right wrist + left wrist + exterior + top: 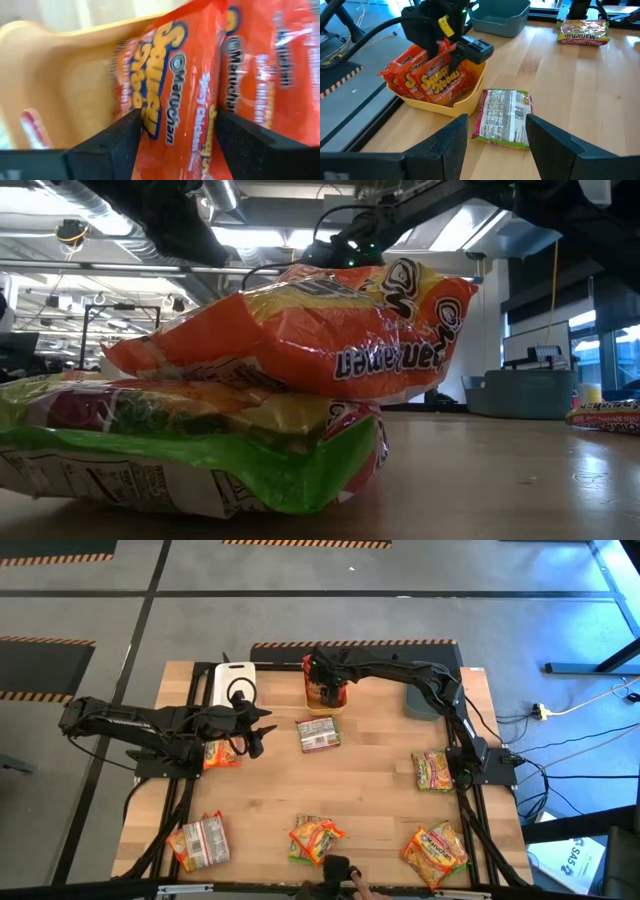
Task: Sort Maruchan noodles
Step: Put the orange noodle pack into the yellow bin
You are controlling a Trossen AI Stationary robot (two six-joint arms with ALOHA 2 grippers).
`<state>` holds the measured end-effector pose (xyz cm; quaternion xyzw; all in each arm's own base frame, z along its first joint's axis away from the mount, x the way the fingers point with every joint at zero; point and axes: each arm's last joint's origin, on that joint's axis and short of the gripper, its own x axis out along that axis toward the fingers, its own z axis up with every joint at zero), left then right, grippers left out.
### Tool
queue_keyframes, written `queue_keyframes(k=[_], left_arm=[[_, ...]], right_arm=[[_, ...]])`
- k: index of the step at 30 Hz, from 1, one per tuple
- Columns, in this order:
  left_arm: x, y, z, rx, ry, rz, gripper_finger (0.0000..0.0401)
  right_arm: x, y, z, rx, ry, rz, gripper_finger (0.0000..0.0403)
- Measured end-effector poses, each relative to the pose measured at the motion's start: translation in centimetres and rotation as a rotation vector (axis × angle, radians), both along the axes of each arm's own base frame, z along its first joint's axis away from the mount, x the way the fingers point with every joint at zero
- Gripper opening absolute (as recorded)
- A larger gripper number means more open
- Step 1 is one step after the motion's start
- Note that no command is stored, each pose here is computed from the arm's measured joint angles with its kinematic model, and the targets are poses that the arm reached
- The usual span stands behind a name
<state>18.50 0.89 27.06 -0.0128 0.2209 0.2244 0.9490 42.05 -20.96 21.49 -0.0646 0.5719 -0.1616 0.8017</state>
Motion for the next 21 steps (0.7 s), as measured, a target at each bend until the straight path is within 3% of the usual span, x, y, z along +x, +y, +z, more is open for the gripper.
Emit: queue_keyframes(k=[7,17,21], left_arm=[[0.0,0.0,0.0,0.0,0.0,0.0,0.0193],[0.0,0.0,0.1,-0.001,-0.011,0.0,0.0193],[0.4,0.0,0.8,-0.023,-0.112,0.029,0.0193]], right_arm=[[0.3,0.8,0.9,-0.005,-0.002,0.024,0.0245],[-1.2,5.8,7.8,0.042,-0.032,0.076,0.0246],[-2.5,7.6,8.9,0.059,-0.046,0.061,0.0246]])
